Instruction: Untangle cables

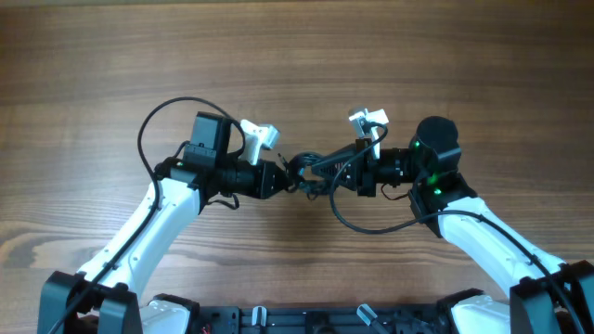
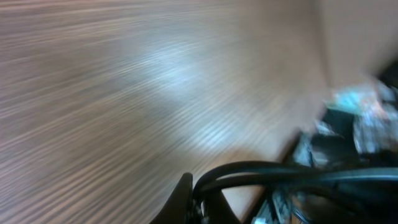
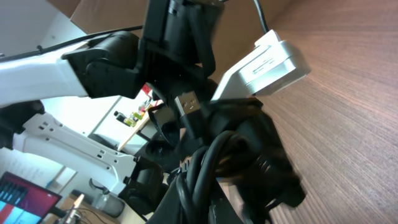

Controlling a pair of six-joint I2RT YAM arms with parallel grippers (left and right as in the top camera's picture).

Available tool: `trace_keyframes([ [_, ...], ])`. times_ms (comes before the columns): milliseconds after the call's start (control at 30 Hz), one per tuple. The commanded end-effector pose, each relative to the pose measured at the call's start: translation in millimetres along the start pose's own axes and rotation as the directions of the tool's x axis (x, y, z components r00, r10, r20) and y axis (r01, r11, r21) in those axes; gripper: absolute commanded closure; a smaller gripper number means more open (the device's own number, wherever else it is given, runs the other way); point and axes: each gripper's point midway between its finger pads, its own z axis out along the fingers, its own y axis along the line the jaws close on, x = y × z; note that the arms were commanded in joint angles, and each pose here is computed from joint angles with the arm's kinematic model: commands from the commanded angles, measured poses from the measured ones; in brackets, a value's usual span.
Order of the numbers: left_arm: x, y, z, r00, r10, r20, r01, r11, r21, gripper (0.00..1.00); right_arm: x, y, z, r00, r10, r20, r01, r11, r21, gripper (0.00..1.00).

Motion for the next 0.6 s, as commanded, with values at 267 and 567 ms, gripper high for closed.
trace_keyframes([
  [267, -32, 92, -30, 0.845, -0.443, 0.3, 0.515, 0.826, -0.228, 0.61, -12, 1, -1, 0.999, 0.036, 0.037, -0.037, 0.999, 0.02, 0.96],
  [567, -59, 24, -27, 0.968, -0.111, 0.224, 0.102, 0.993, 0.054, 0.3, -12, -25, -2, 0.988, 0.13, 0.089, -0.141, 0.983, 0.121, 0.96],
])
